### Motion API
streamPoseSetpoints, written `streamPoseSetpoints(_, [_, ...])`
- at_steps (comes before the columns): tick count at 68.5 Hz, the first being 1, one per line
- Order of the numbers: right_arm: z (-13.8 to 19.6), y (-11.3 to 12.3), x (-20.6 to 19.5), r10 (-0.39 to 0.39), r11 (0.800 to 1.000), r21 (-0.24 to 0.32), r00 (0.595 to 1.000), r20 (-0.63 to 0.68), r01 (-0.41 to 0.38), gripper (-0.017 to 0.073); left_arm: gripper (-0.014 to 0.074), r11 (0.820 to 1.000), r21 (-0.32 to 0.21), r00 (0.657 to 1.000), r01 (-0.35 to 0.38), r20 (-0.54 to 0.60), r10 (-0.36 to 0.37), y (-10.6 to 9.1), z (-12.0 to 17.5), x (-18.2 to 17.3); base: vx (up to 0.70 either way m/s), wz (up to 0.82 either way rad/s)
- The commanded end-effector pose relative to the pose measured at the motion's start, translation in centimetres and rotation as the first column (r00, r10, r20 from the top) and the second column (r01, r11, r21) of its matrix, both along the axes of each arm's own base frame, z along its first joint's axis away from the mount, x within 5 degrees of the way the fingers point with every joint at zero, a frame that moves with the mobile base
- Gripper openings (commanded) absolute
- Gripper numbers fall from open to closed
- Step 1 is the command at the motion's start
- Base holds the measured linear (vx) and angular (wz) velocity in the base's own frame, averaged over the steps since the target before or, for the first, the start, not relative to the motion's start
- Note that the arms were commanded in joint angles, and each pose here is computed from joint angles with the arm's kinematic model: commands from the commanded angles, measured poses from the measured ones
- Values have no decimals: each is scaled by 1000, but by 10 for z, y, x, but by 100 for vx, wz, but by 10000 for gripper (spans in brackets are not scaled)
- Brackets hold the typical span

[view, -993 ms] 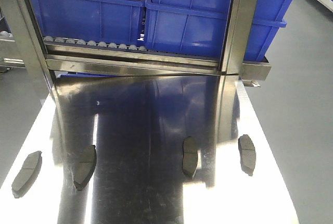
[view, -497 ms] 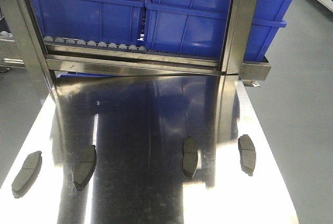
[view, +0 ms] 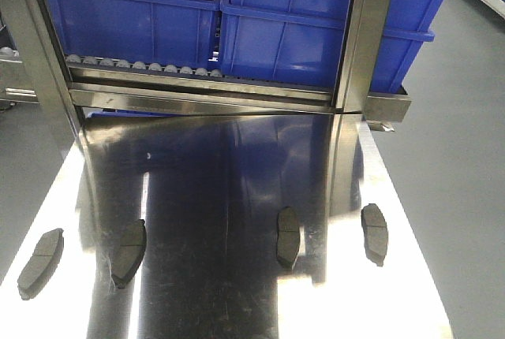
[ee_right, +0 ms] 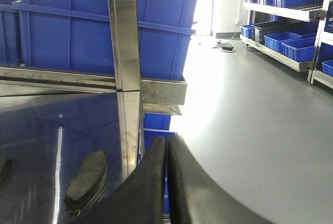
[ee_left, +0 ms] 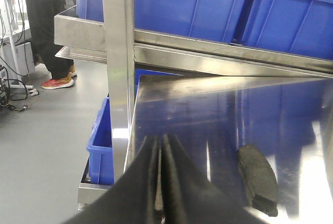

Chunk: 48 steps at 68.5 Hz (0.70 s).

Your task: Move and align brake pads A on conveyor

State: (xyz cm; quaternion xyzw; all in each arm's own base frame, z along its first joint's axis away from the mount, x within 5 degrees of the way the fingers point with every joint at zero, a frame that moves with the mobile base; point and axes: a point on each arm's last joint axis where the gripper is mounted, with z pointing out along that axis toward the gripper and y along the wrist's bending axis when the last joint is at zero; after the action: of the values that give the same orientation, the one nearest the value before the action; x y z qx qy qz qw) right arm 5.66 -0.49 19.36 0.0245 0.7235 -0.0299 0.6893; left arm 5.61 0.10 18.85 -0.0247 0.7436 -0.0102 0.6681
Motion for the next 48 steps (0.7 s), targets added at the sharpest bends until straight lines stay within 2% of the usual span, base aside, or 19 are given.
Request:
streamPoseSetpoints(1, [3, 0, 0, 2, 1000, -21, 997, 71, -1, -11, -6, 1000, -6, 997, 0, 73, 1, 0, 2, 0, 0, 0])
streamPoseSetpoints(9, [3, 0, 0, 2, 1000, -21, 997, 71, -1, -11, -6, 1000, 0, 987, 0, 158, 0, 0, 10, 0, 0, 0])
streamPoseSetpoints(17, [3, 0, 0, 2, 1000, -21, 997, 71, -1, -11, -6, 1000, 21, 961, -3, 278, -3, 0, 25, -2, 0, 0])
streamPoseSetpoints(23, [3, 0, 0, 2, 1000, -21, 997, 71, -1, -11, -6, 1000, 19, 949, -3, 314, -3, 0, 36, -2, 0, 0])
streamPoseSetpoints(39, [3, 0, 0, 2, 1000, -21, 997, 71, -1, -11, -6, 1000, 11, 970, -1, 242, -1, 0, 74, 17, 0, 0])
streamPoseSetpoints(48, [3, 0, 0, 2, 1000, -21, 997, 71, -1, -11, -6, 1000, 14, 995, 0, 98, -1, 1, 94, 38, 0, 0])
